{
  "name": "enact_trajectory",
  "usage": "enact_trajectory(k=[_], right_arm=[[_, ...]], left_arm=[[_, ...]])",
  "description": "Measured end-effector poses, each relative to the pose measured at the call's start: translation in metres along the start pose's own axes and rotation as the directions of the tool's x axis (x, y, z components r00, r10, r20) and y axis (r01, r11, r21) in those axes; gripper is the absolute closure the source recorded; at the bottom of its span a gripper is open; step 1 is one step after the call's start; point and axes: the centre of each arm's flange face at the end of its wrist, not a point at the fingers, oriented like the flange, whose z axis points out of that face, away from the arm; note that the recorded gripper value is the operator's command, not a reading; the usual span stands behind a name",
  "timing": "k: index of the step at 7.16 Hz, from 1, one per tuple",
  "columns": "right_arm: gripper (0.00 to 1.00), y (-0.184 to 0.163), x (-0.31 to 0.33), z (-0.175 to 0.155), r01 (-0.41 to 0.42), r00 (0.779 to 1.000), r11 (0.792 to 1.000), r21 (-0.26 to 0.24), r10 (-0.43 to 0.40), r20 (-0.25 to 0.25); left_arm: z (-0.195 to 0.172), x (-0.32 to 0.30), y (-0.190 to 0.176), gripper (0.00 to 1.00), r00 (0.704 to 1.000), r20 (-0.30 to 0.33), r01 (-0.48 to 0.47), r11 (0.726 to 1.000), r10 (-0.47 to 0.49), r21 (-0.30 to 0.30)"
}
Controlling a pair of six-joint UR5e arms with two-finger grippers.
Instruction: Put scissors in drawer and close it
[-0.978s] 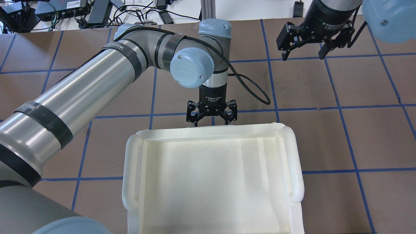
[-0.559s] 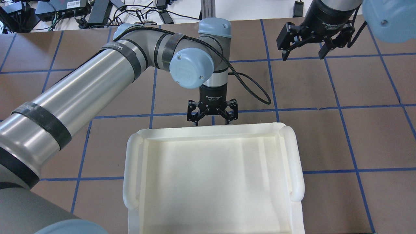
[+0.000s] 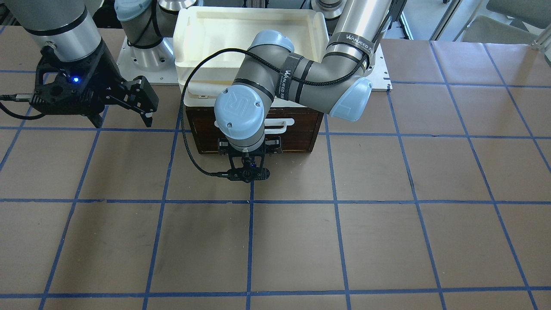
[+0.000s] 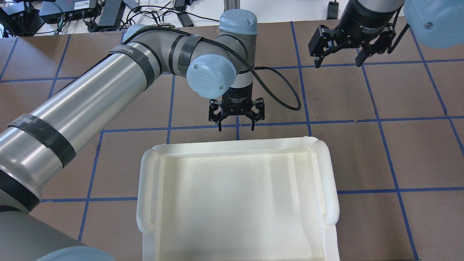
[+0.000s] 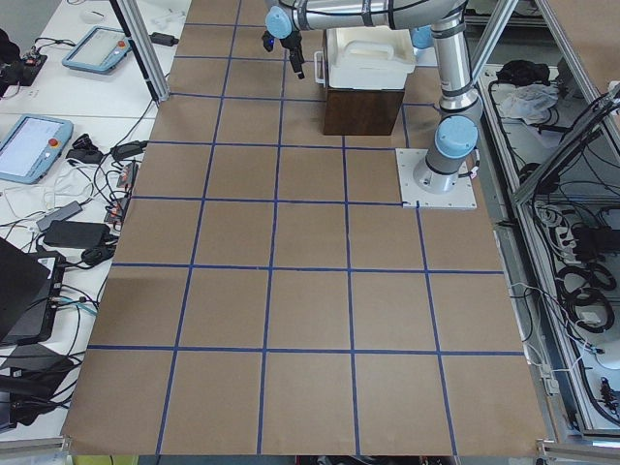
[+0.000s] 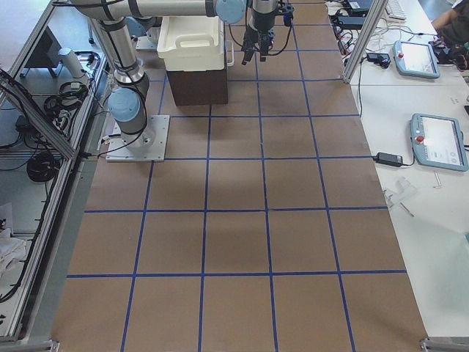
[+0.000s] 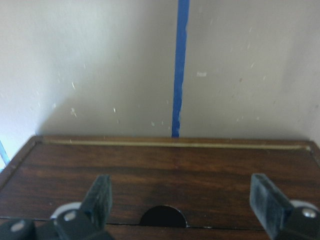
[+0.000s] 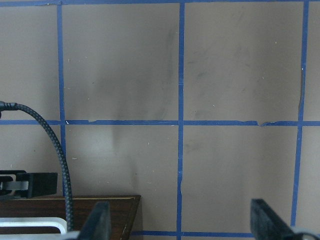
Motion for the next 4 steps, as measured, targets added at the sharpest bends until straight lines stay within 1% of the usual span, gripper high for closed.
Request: enact_trajectory(k=[2,3,4], right_arm=[[0.00,0.001,-0.001,-0.001,0.000,1.000,1.000,0.003,0.000,-0.001],[0.00,0.004,-0.002,-0.006,-0.004,1.000,1.000,0.011,0.004,-0.003],[0.00,0.008,-0.002,-0.012,-0.012,1.000,1.000,0.021,0.012,-0.017]], left_arm=[[-0.050,-0.035,0.003,0.00,1.000,-0.027,0.013,0.996,-0.010,0.093],[-0.075,-0.050,0.016,0.00,0.999,-0.037,0.006,0.992,-0.001,0.126],[-0.097,-0.060,0.036,0.00,0.999,-0.045,0.001,0.989,0.005,0.149]])
